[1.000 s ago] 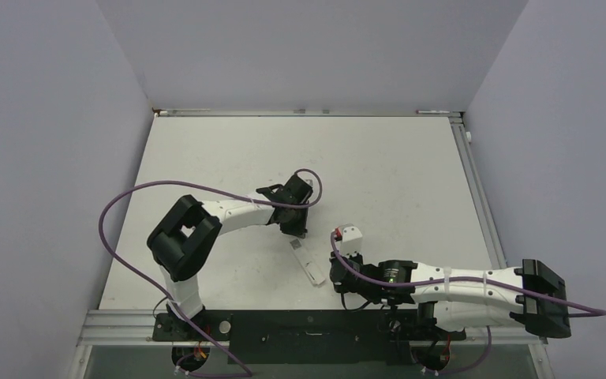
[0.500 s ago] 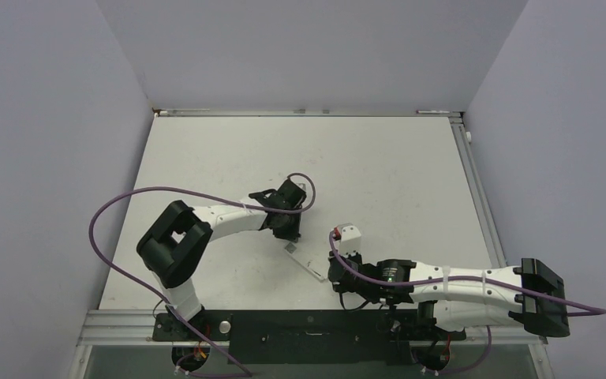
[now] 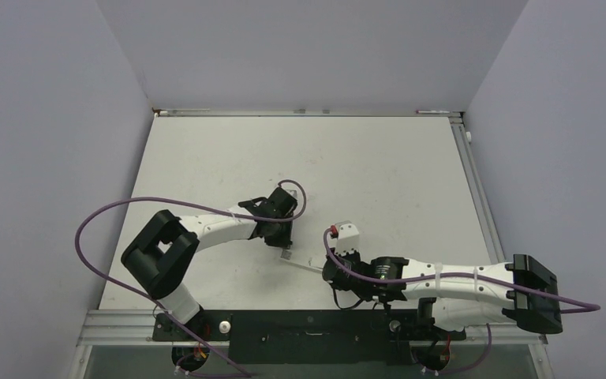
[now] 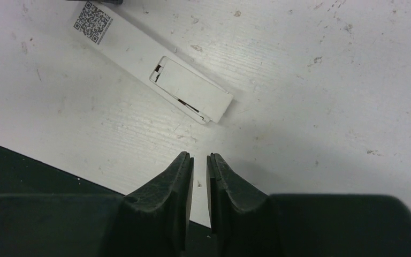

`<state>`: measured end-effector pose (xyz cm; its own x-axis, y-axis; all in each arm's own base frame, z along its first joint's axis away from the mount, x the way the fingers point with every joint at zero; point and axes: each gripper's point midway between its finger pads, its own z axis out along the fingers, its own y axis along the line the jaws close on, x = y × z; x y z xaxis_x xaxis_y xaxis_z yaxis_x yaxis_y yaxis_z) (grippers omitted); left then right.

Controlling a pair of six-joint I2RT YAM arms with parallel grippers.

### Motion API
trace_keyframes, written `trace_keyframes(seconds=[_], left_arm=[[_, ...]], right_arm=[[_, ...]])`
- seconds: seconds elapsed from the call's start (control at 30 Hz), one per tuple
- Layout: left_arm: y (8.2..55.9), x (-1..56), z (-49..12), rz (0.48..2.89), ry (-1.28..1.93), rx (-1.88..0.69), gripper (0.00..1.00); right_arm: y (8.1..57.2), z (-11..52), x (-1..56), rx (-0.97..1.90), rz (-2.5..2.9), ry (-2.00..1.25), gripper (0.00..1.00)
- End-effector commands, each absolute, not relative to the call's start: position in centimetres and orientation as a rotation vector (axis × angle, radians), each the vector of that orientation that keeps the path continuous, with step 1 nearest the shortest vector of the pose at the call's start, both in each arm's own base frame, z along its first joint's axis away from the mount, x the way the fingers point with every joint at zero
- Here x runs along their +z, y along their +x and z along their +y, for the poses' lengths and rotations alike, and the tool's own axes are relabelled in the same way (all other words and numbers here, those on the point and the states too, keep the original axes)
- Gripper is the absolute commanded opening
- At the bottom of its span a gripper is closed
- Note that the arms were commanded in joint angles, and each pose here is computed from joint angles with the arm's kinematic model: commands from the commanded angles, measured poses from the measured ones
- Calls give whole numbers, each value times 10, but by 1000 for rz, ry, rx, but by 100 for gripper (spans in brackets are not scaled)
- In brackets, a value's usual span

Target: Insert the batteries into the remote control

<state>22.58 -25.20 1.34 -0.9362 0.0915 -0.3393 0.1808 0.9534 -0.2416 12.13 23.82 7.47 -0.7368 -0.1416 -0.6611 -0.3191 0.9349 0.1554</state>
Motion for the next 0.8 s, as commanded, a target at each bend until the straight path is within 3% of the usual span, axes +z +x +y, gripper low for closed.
trace_keyframes(seconds=[0.0,0.77], left_arm=[[192,-12,-212,2909,191,-218,0],[167,-10,-198,2911,163,-263,0]], right_arm=[[133,242,89,317,2358,-271,18],[149,249,87,249,2366,-262,31]])
